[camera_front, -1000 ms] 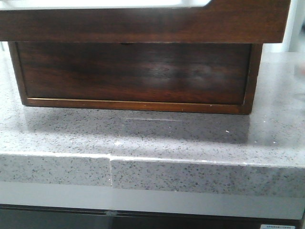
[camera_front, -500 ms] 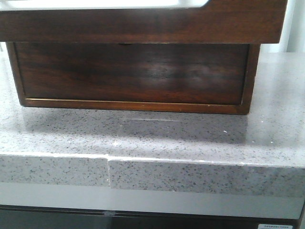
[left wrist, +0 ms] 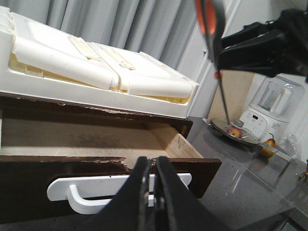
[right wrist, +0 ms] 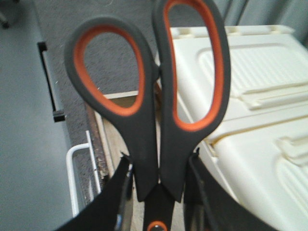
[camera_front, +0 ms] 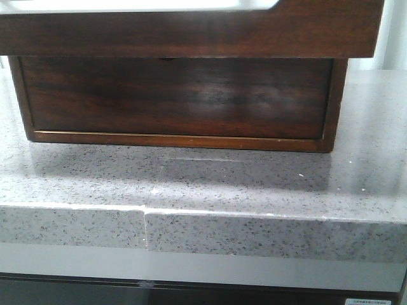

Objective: Put scissors in drawer with both arms
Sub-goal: 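Carry the scissors over the open drawer and lower them inside, then release the scissors in the drawer and lift the right gripper away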

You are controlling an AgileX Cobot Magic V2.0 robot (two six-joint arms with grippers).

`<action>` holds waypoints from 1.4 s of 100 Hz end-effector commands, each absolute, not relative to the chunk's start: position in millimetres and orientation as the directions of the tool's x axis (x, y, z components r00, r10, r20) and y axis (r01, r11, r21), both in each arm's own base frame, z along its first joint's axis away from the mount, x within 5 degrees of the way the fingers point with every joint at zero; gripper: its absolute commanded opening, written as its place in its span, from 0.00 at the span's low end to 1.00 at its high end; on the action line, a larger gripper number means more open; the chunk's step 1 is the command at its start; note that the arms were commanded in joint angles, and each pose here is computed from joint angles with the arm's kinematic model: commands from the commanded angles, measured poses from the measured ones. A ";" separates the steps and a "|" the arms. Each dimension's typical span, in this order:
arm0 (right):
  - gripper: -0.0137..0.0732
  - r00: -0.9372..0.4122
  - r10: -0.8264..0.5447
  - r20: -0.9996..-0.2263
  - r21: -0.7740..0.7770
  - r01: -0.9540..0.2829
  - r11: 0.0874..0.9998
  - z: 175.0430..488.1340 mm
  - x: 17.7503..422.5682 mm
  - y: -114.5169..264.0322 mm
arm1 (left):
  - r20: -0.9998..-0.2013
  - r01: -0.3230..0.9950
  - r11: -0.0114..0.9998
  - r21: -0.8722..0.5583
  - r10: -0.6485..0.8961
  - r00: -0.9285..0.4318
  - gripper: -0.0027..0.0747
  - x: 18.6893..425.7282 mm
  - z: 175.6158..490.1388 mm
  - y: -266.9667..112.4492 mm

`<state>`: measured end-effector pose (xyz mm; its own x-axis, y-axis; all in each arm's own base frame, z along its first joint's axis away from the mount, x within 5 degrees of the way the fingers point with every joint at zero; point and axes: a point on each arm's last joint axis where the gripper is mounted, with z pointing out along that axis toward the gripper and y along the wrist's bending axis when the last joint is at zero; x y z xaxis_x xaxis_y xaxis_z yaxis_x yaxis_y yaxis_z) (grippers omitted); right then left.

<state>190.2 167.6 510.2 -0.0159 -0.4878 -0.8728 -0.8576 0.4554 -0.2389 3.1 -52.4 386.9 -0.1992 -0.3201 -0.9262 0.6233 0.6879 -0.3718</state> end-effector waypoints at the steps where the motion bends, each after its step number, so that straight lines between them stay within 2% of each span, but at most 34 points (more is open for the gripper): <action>1: 0.08 0.073 -0.479 -0.875 -0.304 -0.853 0.424 514.8 192.6 181.0 | -0.909 0.636 0.662 -0.396 -0.382 -0.168 0.01 2.4 400.0 -51.6; 23: 0.08 0.025 -0.625 -0.781 -0.333 -0.862 0.382 478.3 224.5 205.2 | -0.908 0.638 0.659 -0.398 -0.382 -0.172 0.01 2.2 399.9 -51.9; 44: 0.08 -0.017 -0.699 -0.715 -0.331 -0.872 0.360 452.8 245.2 217.3 | -0.908 0.638 0.659 -0.398 -0.382 -0.172 0.01 2.2 399.9 -51.9; 74: 0.10 -0.036 -0.717 -0.697 -0.320 -0.878 0.355 438.9 257.0 226.0 | -0.908 0.638 0.659 -0.398 -0.382 -0.172 0.01 2.2 399.9 -51.9; 78: 0.13 -0.036 -0.716 -0.697 -0.320 -0.878 0.356 438.5 257.6 226.4 | -0.908 0.638 0.659 -0.398 -0.382 -0.172 0.01 2.2 399.9 -51.9; 83: 0.22 -0.036 -0.715 -0.698 -0.321 -0.877 0.357 438.0 258.3 226.9 | -0.909 0.637 0.661 -0.397 -0.380 -0.171 0.01 2.3 399.8 -51.8; 89: 0.35 -0.040 -0.710 -0.703 -0.318 -0.875 0.365 438.4 258.6 227.1 | -0.909 0.637 0.661 -0.397 -0.380 -0.171 0.01 2.3 399.8 -51.8; 91: 0.43 -0.048 -0.704 -0.709 -0.312 -0.873 0.373 438.7 258.8 227.2 | -0.909 0.637 0.661 -0.397 -0.380 -0.171 0.01 2.3 399.8 -51.8; 92: 0.43 -0.049 -0.703 -0.709 -0.311 -0.873 0.375 438.7 258.8 227.2 | -0.909 0.637 0.661 -0.397 -0.380 -0.171 0.01 2.3 399.8 -51.8; 98: 0.60 -0.051 -0.688 -0.724 -0.311 -0.866 0.391 440.2 260.0 227.9 | -0.909 0.638 0.661 -0.397 -0.380 -0.172 0.01 2.2 399.8 -51.8; 104: 0.69 -0.044 -0.681 -0.731 -0.317 -0.862 0.396 443.0 259.3 227.2 | -0.914 0.636 0.668 -0.387 -0.367 -0.172 0.01 2.4 398.8 -51.9; 108: 0.71 -0.039 -0.674 -0.737 -0.321 -0.858 0.400 445.9 257.6 225.8 | -0.918 0.635 0.672 -0.382 -0.357 -0.174 0.01 2.4 398.0 -52.0; 119: 0.64 -0.035 -0.649 -0.760 -0.308 -0.860 0.407 456.1 248.3 220.5 | -0.930 0.634 0.684 -0.361 -0.314 -0.191 0.01 2.1 394.2 -52.9; 127: 0.46 -0.057 -0.608 -0.792 -0.251 -0.877 0.409 466.2 234.6 215.4 | -0.938 0.635 0.692 -0.344 -0.281 -0.202 0.01 1.8 391.5 -53.2; 128: 0.40 -0.059 -0.606 -0.794 -0.242 -0.883 0.403 468.7 230.5 213.3 | -0.940 0.635 0.694 -0.340 -0.275 -0.203 0.01 1.8 391.1 -53.1; 129: 0.40 -0.060 -0.603 -0.795 -0.238 -0.884 0.402 468.8 230.3 213.6 | -0.941 0.635 0.695 -0.338 -0.272 -0.204 0.01 1.7 390.8 -53.1; 135: 0.19 -0.075 -0.586 -0.807 -0.193 -0.904 0.381 477.8 214.0 206.1 | -0.948 0.637 0.703 -0.317 -0.241 -0.206 0.01 1.6 388.8 -52.6; 140: 0.08 -0.089 -0.580 -0.810 -0.161 -0.917 0.366 483.2 201.9 199.8 | -0.953 0.637 0.709 -0.302 -0.215 -0.213 0.01 2.0 386.8 -52.3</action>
<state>233.5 218.5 447.7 -0.1146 -0.6695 -0.7340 -0.9116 0.3645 -0.1902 1.7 -53.5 377.2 -0.2406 -0.2026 -0.9492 0.6281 0.7131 -0.3114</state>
